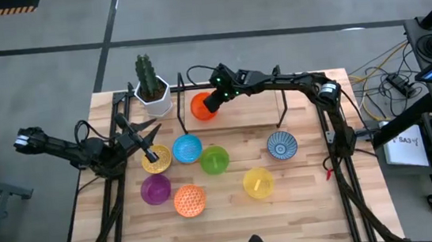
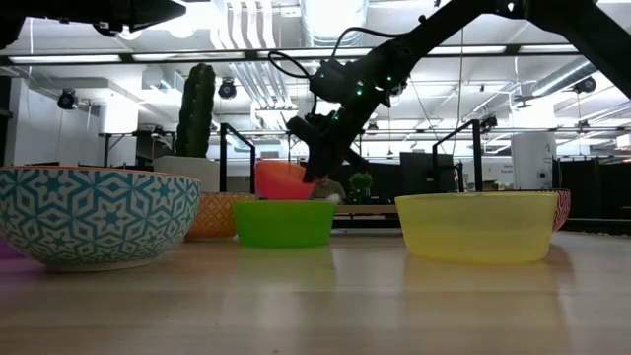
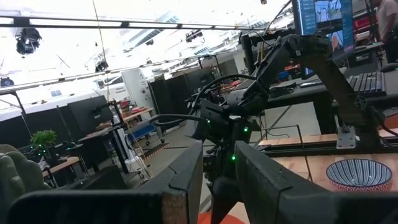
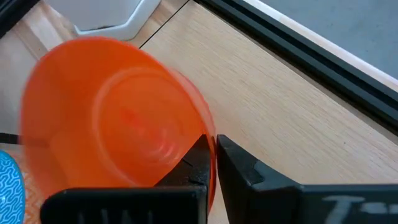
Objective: Place and stack bowls onto a shelf
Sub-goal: Put the orange bowl on the shelf, then put the blue patterned bowl on the shelf
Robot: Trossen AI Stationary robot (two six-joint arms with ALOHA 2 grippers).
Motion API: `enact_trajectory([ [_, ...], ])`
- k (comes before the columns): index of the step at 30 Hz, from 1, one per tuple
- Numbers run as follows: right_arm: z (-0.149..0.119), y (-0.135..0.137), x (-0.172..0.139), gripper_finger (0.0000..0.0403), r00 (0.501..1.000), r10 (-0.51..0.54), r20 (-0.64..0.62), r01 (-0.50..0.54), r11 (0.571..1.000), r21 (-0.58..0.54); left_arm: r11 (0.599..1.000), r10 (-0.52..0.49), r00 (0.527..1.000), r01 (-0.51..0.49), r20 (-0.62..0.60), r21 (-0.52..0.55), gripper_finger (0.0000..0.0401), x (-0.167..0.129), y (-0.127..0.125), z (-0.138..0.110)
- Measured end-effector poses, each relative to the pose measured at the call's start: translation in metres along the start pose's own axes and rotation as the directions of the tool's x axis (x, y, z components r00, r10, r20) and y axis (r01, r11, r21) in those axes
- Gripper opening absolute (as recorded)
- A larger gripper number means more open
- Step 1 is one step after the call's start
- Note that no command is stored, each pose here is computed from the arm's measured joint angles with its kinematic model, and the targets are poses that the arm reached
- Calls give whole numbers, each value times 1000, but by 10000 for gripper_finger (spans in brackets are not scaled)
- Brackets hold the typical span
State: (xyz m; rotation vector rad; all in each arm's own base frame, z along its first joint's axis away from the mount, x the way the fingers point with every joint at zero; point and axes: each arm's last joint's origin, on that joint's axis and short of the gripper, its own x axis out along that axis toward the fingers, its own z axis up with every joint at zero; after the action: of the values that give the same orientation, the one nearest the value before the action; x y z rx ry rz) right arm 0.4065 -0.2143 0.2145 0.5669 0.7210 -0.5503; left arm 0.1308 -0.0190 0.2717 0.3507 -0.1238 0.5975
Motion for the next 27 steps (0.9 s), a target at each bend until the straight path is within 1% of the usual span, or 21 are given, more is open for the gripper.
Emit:
enact_trajectory([
  [9,1,0,-2,90,1000,1,4,-1,1000,9,1000,1,1000,-1,1,-1,77,0,0,0],
  [12,5,3,-12,106,1000,10,23,-10,1000,25,1000,1,1000,-1,1,-1,77,0,0,0],
  [14,9,6,-24,111,999,43,32,-44,999,26,1000,0,1000,0,1,-1,77,0,0,0],
  [16,11,14,-38,113,995,98,28,-98,995,14,1000,0,1000,0,1,-1,77,0,0,0],
  [19,7,33,-60,113,985,172,-10,-172,985,-22,1000,1,1000,-1,1,-1,77,0,0,0],
  [23,-8,64,-91,114,976,203,-84,-209,975,-73,1000,1,1000,-1,1,-2,77,0,0,0],
  [27,-34,93,-115,114,957,201,-209,-229,966,-117,1000,2,1000,-2,4,-5,77,0,0,1],
])
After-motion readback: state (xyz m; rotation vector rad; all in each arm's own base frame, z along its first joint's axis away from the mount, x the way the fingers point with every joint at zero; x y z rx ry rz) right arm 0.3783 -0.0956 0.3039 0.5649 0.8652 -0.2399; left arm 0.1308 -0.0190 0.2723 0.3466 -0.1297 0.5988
